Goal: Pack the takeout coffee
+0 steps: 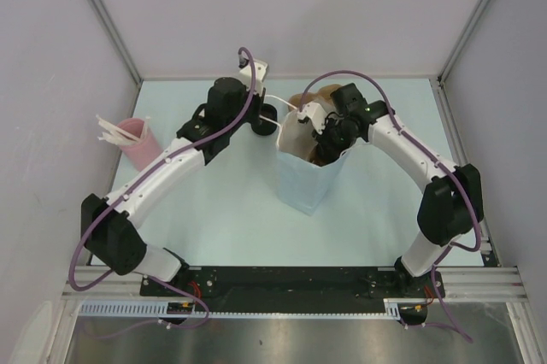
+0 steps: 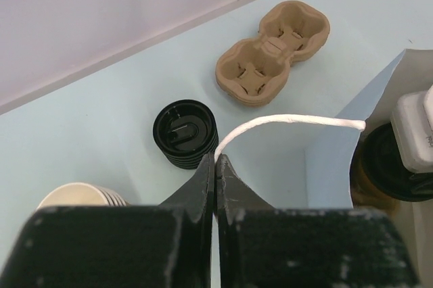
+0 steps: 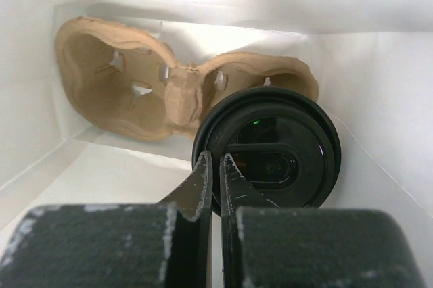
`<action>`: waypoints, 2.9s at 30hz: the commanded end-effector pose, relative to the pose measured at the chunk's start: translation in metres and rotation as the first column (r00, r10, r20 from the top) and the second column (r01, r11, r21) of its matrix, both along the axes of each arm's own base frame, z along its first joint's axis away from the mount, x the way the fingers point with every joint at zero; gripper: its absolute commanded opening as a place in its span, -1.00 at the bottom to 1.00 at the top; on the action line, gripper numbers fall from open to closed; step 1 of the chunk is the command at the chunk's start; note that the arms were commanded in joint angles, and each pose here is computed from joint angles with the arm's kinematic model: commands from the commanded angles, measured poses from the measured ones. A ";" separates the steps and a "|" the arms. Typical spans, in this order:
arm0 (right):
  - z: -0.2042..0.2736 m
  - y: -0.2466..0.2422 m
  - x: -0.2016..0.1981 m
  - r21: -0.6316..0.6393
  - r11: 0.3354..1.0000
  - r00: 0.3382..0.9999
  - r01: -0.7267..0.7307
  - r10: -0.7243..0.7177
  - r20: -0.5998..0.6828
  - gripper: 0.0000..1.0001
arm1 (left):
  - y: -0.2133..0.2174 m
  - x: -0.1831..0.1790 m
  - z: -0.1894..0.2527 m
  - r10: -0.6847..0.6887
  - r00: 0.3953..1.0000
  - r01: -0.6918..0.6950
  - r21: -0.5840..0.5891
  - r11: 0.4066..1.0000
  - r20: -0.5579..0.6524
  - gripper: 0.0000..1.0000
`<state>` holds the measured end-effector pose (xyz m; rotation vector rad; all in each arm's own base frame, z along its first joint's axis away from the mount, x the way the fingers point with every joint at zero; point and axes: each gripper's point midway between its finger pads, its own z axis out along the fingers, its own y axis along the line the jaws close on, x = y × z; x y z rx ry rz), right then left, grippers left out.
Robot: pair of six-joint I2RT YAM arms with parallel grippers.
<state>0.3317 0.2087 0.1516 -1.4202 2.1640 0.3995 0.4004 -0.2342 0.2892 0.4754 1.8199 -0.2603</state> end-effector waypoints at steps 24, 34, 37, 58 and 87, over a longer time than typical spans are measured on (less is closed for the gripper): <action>-0.037 -0.019 -0.002 -0.094 0.995 0.993 0.035 -0.045 -0.105 -1.00 | -0.019 -0.023 0.038 -0.138 0.987 0.147 -0.106 0.983 0.084 -0.90; -0.049 -0.016 -0.012 -0.118 0.993 0.987 0.008 -0.027 -0.157 -1.00 | -0.024 -0.027 0.040 -0.172 0.981 0.182 -0.113 0.977 0.088 -0.64; -0.044 -0.014 -0.011 -0.114 0.993 0.990 0.005 -0.021 -0.143 -1.00 | -0.024 -0.027 0.039 -0.174 0.981 0.183 -0.112 0.977 0.086 -0.56; 0.054 0.003 -0.004 0.025 1.000 1.000 -0.006 0.006 0.004 0.44 | -0.025 -0.026 0.038 -0.177 0.981 0.186 -0.110 0.976 0.083 -0.34; 0.210 -0.047 0.016 0.355 0.930 0.898 0.094 -0.233 0.373 0.99 | -0.040 -0.015 0.055 -0.244 0.966 0.246 -0.015 0.969 0.090 -0.63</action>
